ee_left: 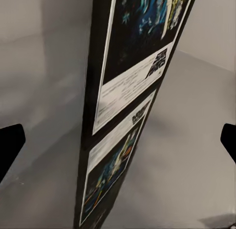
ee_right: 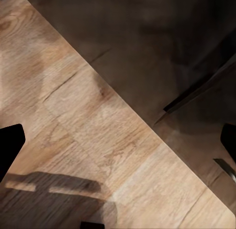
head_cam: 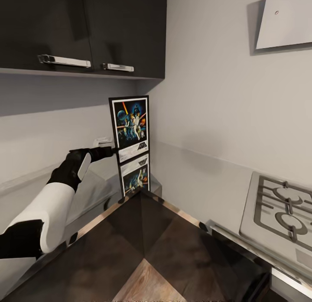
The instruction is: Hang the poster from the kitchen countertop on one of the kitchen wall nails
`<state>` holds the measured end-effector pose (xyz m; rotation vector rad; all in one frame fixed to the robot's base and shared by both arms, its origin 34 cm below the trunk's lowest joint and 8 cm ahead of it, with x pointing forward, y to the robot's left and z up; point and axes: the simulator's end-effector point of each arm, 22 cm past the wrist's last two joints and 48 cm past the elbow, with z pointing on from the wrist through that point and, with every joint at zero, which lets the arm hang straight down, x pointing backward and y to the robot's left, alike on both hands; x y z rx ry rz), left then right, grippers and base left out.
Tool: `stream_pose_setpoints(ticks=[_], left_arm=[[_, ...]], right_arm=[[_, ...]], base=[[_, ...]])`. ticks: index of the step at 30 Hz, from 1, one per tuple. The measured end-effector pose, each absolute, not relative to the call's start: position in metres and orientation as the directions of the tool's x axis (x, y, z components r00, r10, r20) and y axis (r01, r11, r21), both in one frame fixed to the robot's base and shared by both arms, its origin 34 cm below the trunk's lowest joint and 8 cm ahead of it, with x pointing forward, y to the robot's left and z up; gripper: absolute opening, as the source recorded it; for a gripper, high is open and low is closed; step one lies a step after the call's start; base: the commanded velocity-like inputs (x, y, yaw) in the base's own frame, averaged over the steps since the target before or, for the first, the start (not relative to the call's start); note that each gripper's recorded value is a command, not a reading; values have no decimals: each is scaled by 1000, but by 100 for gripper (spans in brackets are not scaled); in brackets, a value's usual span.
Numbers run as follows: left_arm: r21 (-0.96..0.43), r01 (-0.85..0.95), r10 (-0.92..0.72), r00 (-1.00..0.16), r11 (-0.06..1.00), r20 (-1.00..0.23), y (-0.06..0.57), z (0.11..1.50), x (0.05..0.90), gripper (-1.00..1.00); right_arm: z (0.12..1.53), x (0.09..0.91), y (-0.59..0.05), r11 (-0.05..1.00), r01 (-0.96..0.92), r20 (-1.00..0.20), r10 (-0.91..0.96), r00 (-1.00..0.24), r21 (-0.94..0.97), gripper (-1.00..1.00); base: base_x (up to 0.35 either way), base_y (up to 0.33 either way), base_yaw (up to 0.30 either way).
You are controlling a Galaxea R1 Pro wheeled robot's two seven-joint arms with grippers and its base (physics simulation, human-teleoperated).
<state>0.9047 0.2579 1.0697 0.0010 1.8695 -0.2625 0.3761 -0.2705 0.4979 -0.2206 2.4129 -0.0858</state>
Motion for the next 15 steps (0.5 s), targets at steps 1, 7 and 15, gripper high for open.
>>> stream_pose_setpoints(ticks=[1,7,15], left_arm=[[-178,131,-131,-307,975,-943,260,1069,906,100],[-171,123,-132,-276,978,-952,268,1065,912,100],[-162,123,-132,-224,979,-966,275,1067,918,100]], right_arm=[[497,376,-271,983,-136,-647,-182,-740,-121,100],[495,372,-270,983,-137,-640,-182,-746,-120,100],[492,368,-270,983,-139,-630,-182,-755,-118,100]], base=[[0,0,0],[0,0,0],[0,0,0]])
